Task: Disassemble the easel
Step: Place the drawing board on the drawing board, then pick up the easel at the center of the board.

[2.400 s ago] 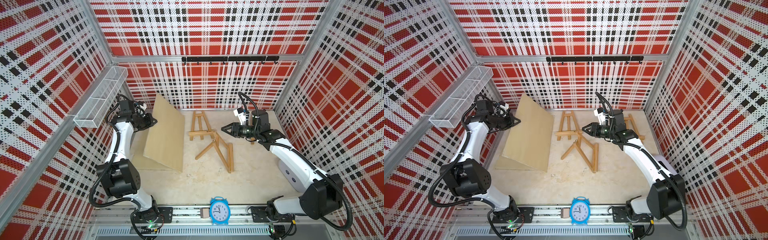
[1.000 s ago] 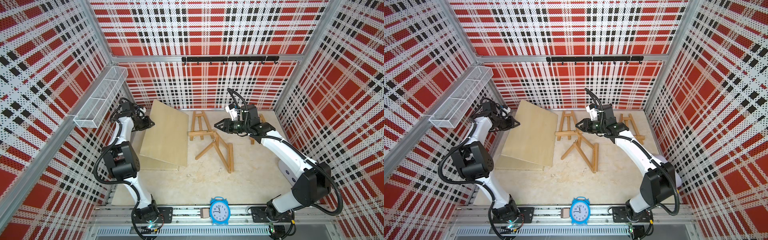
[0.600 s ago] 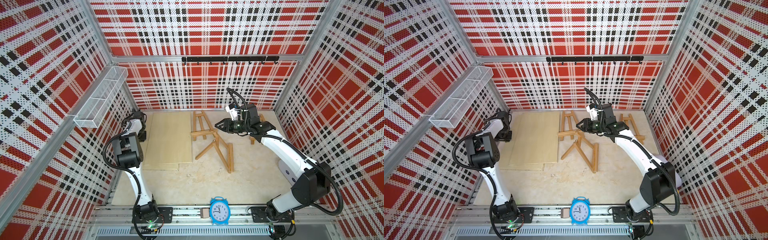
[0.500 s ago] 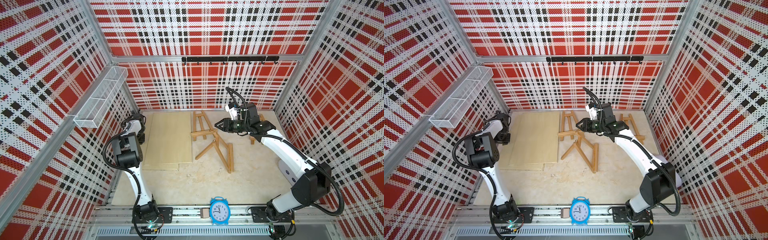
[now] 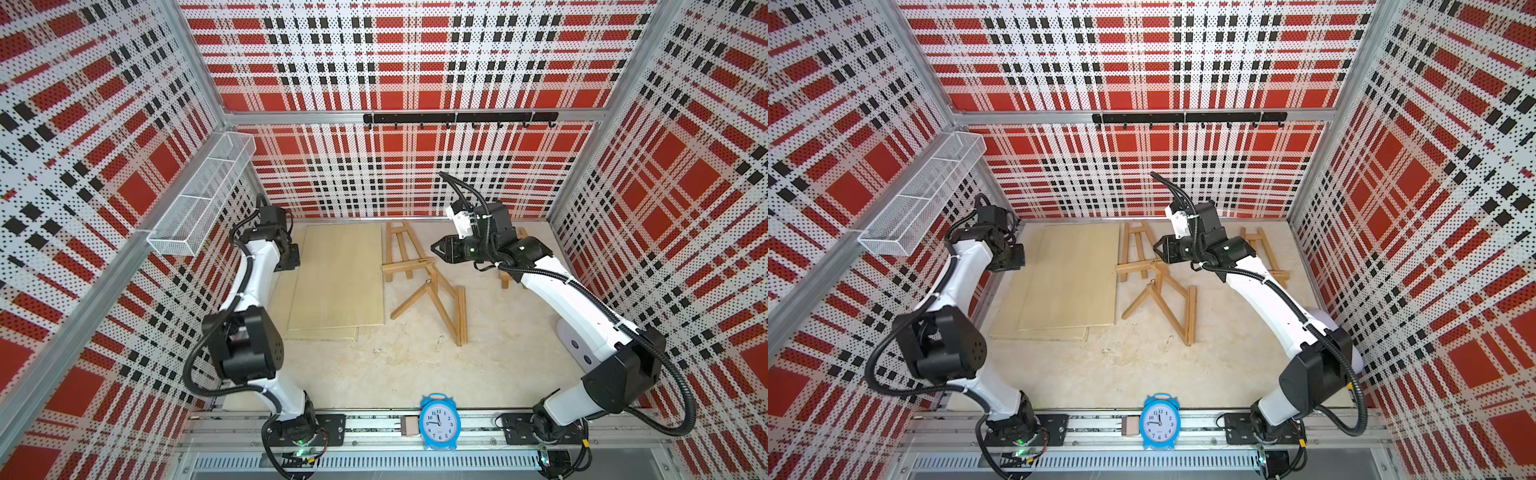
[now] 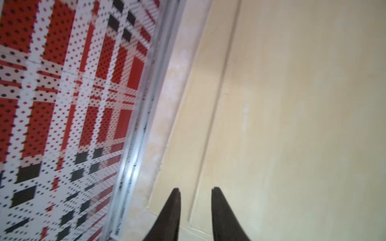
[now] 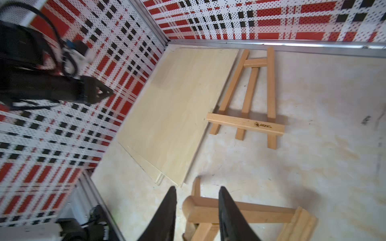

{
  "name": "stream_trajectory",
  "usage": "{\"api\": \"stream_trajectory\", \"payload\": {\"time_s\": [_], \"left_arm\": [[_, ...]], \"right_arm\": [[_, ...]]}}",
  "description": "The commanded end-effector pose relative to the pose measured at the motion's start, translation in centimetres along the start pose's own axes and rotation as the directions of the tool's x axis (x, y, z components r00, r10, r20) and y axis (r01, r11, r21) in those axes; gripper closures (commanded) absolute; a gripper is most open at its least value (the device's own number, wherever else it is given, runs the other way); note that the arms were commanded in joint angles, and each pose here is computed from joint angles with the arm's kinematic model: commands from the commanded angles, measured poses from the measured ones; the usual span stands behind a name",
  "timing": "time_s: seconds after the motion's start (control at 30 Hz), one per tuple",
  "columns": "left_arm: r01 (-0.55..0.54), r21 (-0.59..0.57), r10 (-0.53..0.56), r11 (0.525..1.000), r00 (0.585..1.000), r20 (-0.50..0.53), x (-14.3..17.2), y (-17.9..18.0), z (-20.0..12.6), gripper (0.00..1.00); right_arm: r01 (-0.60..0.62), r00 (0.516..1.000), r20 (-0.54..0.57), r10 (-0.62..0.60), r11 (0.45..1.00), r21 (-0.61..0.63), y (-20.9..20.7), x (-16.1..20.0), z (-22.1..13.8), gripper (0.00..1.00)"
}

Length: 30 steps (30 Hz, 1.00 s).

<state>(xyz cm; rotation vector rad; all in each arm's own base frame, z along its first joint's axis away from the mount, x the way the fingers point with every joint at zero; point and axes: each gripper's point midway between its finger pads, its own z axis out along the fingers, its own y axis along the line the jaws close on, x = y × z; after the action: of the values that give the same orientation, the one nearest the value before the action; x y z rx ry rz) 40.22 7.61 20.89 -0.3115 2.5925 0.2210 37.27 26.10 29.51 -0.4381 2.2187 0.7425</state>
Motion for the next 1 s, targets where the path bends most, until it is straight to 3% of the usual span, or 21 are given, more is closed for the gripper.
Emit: {"api": "stream_trajectory", "payload": {"time_s": [0.0, 0.2, 0.4, 0.5, 0.97], "left_arm": [[0.061, 0.212, -0.058, 0.975, 0.998, -0.021, 1.9, -5.4, -2.7, 0.7], [0.149, 0.443, -0.152, 0.884, 0.988, -0.028, 4.0, -11.8, -6.9, 0.68], [0.177, 0.577, -0.189, 0.797, 0.981, -0.04, 5.6, -16.6, -9.3, 0.65], [0.189, 0.603, -0.199, 0.775, 0.979, -0.05, 5.8, -17.2, -9.8, 0.65], [0.242, 0.63, -0.272, 0.738, 0.961, -0.052, 6.2, -16.9, -10.9, 0.64]], "right_arm": [[0.147, 0.989, -0.008, -0.147, 0.987, 0.068, -1.9, 0.6, -0.8, 0.65], [0.144, 0.985, 0.099, -0.141, 0.989, -0.032, -5.0, 1.8, -2.8, 0.63], [0.211, 0.978, 0.022, -0.21, 0.968, -0.137, -5.3, 5.4, -0.7, 0.62], [0.228, 0.973, 0.025, -0.228, 0.952, -0.203, -4.8, 6.6, 0.3, 0.62], [0.305, 0.946, -0.021, -0.323, 0.912, -0.274, -5.0, 9.2, 2.1, 0.64]]}}
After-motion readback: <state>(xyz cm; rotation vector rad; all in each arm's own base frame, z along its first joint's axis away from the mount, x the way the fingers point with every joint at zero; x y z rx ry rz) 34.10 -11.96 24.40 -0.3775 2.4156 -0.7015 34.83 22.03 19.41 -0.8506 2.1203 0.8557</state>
